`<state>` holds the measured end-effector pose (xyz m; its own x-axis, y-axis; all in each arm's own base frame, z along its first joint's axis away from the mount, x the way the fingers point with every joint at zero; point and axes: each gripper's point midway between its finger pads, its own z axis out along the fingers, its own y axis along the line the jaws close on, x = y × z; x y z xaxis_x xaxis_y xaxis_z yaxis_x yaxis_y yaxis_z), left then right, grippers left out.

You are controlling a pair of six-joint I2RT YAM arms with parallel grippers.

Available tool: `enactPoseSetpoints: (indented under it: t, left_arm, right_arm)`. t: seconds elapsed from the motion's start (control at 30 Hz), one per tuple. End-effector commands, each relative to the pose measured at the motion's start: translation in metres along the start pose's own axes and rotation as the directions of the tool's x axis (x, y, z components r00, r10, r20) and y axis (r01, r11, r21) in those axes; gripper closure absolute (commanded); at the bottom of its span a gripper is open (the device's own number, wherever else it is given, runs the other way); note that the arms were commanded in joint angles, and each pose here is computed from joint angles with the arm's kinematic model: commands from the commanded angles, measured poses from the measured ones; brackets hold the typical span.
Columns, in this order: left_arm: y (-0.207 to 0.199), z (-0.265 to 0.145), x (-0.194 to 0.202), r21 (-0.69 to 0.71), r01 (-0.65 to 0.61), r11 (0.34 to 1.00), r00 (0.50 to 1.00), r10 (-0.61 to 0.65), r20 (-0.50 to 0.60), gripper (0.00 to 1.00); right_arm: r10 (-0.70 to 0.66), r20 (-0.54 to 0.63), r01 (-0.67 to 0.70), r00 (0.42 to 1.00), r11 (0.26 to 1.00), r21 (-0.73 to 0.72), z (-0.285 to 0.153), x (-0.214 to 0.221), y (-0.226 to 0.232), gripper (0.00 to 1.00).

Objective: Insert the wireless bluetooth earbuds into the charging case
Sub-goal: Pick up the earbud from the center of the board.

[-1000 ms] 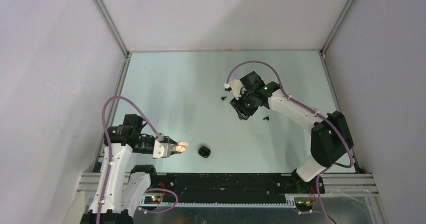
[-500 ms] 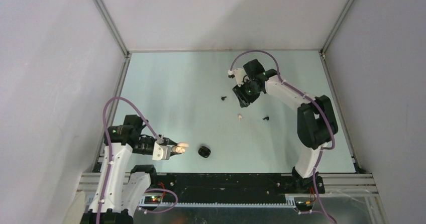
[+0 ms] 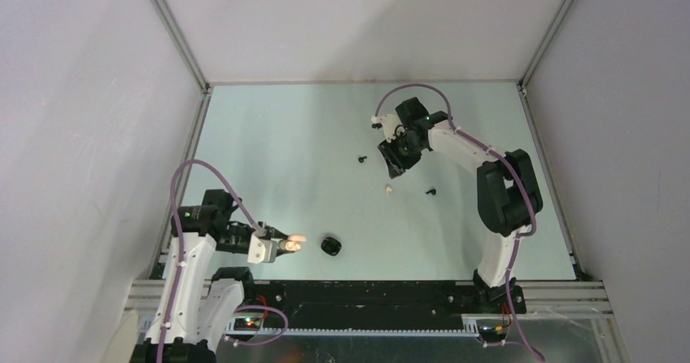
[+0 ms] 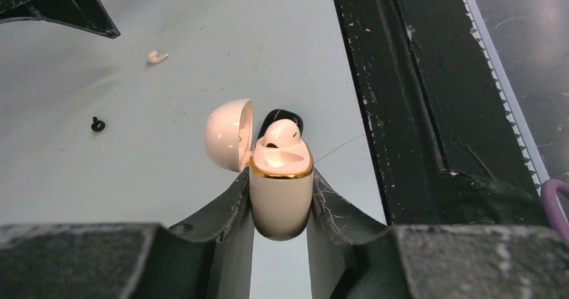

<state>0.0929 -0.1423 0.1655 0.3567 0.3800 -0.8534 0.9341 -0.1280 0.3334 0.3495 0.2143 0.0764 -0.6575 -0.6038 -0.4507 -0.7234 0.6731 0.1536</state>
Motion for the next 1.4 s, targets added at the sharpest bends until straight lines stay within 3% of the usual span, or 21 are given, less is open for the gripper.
enactPoseSetpoints:
  t: [0.0,0.3,0.63,1.1,1.37]
  left_arm:
    - [0.002,0.002,-0.004,-0.024,-0.043,0.999,0.999,0.044,0.03,0.99]
    - [0.01,0.001,-0.005,-0.05,-0.007,0.999,0.999,0.008,0.034,0.97]
    - [0.03,-0.002,-0.004,-0.096,0.121,0.988,0.992,-0.118,0.039,0.96]
    - [0.031,-0.002,-0.003,-0.074,0.162,0.984,0.986,-0.16,0.039,0.96]
    - [0.03,-0.002,-0.004,-0.076,0.158,0.985,0.987,-0.155,0.037,0.96]
  right_arm:
    - [0.034,-0.024,-0.035,0.999,0.999,-0.04,0.004,0.009,0.003,0.55]
    - [0.048,-0.057,-0.05,0.997,0.998,-0.043,0.014,0.017,0.001,0.55]
    - [0.043,-0.09,-0.055,0.995,0.99,-0.133,0.037,0.024,0.012,0.57]
    - [-0.233,-0.034,0.224,0.972,0.959,-0.171,0.045,0.02,0.023,0.58]
    - [-0.27,-0.037,0.257,0.962,0.944,-0.208,0.048,0.024,0.033,0.61]
